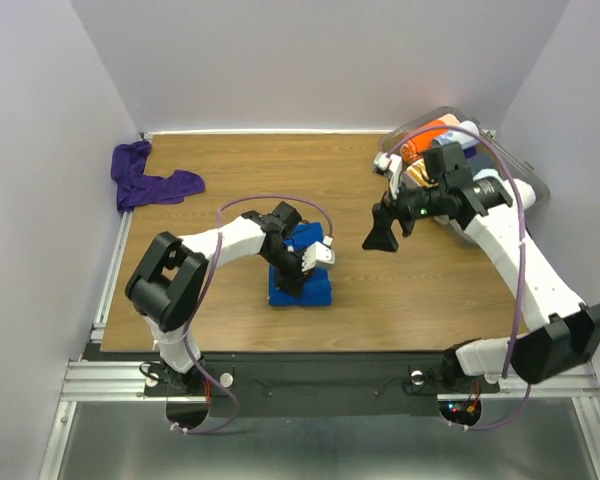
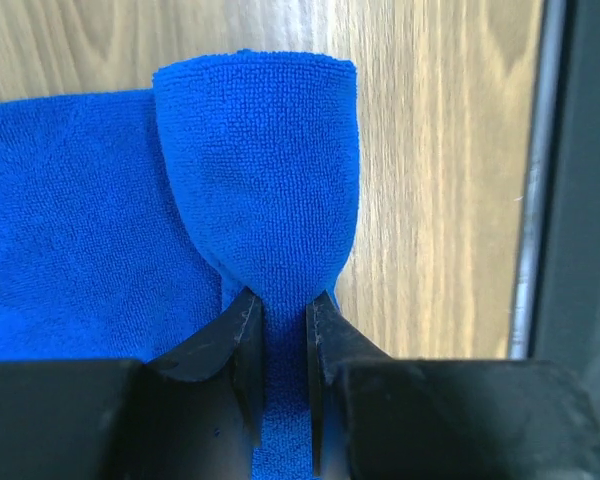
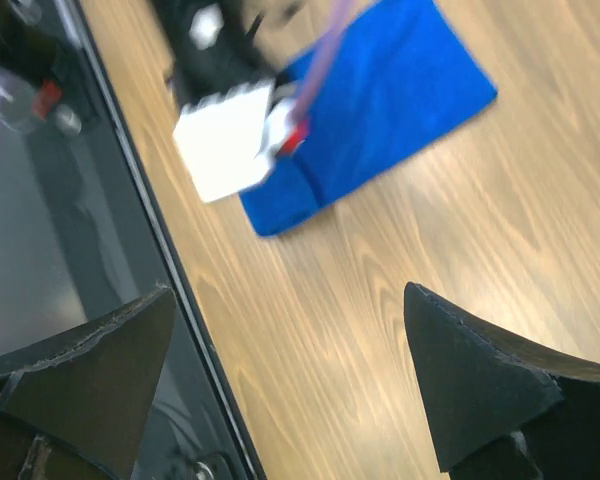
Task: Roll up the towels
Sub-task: Roll the towel
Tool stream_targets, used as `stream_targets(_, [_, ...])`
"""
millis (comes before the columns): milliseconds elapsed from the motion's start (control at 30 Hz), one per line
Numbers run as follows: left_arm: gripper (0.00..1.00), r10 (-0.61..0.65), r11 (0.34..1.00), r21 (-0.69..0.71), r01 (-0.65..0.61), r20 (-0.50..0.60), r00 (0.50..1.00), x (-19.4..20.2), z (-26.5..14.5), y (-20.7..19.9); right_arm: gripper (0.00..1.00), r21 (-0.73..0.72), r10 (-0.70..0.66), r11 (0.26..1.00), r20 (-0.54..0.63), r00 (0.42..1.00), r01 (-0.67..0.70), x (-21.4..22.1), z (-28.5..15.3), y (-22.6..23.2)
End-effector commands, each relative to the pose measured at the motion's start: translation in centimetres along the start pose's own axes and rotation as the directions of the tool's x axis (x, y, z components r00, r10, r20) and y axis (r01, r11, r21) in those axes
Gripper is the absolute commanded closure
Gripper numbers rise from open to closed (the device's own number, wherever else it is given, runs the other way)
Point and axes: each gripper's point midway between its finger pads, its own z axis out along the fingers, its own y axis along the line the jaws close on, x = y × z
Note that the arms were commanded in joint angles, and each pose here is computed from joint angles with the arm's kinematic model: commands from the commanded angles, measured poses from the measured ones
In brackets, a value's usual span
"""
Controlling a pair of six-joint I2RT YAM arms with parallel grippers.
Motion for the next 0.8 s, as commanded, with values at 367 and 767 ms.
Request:
stream_targets(367, [0.85,-0.357,0.88,0.338,0.335,0.002,0.934,3.9,0.8,3.9,0.05,0.159,-0.43,0.871,-0.212,0.877,0.465,4.0,10.4,1.7])
stream_targets(767, [0.82,-0.383,0.864,0.353,0.359,-0.002,0.924,4.5,1.4,5.0,0.12,0.02,-0.638,0.745,-0.272,0.721,0.667,9.2,19.6,3.1])
